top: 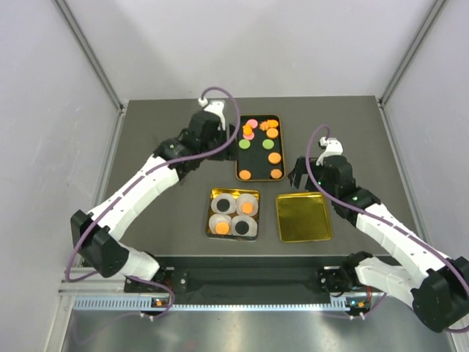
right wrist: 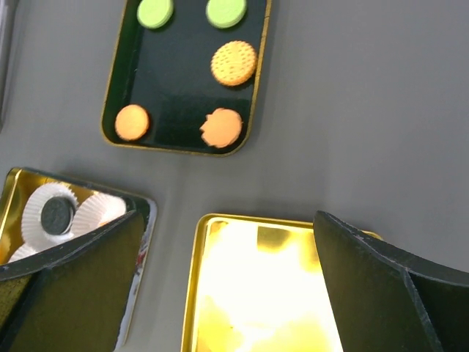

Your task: Pack the cookies

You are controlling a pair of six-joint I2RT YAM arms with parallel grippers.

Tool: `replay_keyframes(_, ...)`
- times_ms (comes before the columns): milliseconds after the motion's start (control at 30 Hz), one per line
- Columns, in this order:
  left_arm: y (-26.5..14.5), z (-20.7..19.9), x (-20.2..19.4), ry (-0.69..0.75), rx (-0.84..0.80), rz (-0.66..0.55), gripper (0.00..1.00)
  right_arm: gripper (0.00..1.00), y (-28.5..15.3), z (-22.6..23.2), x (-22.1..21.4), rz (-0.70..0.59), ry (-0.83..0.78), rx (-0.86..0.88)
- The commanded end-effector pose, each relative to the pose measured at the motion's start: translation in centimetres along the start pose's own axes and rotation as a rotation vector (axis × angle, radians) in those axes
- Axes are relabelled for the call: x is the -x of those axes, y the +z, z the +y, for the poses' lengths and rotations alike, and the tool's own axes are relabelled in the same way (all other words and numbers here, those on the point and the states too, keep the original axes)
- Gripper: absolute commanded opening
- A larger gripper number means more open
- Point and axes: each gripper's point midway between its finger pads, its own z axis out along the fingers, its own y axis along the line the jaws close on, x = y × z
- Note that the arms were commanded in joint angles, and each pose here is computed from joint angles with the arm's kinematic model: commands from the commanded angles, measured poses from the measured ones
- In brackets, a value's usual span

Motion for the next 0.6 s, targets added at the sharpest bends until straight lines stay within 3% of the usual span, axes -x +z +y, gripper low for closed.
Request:
replay_keyframes(0, -0.9, -3.2, -2.9, -0.022, -0.1, 0.047, 0.74, 1.0, -0.3, -1.9, 2.5, -0.074, 0.014, -0.083)
replay_keyframes(300, -1.5, -7.8, -8.2, 0.003, -0.357, 0.13, 0.72, 0.95, -0.2, -7.1, -2.1, 0.073, 0.122, -0.26)
replay_keyframes(567, -2.6, -9.7, -11.4, -0.05, -0.522, 0.17, 0.71, 0.78, -1.1, -10.3, -6.6, 0.189, 0.214, -0.403)
